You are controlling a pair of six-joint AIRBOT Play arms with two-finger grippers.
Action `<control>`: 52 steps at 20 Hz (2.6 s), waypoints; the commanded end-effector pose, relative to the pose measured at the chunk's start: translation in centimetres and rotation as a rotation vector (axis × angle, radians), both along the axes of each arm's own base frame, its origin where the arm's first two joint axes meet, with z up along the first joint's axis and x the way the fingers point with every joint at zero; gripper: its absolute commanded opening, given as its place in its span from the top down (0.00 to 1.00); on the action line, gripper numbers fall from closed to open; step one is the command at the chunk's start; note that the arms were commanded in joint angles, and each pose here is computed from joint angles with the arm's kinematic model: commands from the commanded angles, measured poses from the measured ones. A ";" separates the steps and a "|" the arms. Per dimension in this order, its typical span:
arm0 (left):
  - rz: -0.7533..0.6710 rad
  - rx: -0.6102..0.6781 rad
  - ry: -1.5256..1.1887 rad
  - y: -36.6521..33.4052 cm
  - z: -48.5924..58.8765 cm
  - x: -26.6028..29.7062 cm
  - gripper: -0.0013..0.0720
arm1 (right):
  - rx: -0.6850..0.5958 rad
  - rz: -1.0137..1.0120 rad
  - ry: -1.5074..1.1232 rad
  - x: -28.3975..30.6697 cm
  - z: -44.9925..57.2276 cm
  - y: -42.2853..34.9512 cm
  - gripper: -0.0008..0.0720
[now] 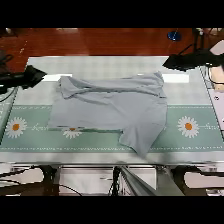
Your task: Fold the shirts.
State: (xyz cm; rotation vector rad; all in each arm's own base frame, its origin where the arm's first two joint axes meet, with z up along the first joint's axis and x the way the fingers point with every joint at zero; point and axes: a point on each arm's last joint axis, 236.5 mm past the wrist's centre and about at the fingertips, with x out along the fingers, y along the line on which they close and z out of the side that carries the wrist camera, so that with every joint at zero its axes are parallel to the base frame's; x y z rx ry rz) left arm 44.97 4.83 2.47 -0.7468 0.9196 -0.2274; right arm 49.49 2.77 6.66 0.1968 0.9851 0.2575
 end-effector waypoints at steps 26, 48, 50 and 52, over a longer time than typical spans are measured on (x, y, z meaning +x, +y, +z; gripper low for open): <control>-0.296 -0.088 0.738 -1.8 -14.7 -17.9 0.18 | 0.274 -0.071 0.544 -16.9 -11.6 -3.8 0.28; -0.172 0.006 0.913 -0.1 -16.0 -19.5 0.95 | 0.200 -0.066 0.358 -16.9 -5.0 -3.8 0.28; -0.194 0.012 0.900 -0.1 -16.0 -19.5 0.95 | 0.181 -0.054 0.387 -17.7 -5.2 -4.0 0.28; -0.216 0.019 0.890 -0.1 -16.0 -19.6 0.95 | 0.107 -0.062 0.446 -19.1 -6.4 -5.4 0.28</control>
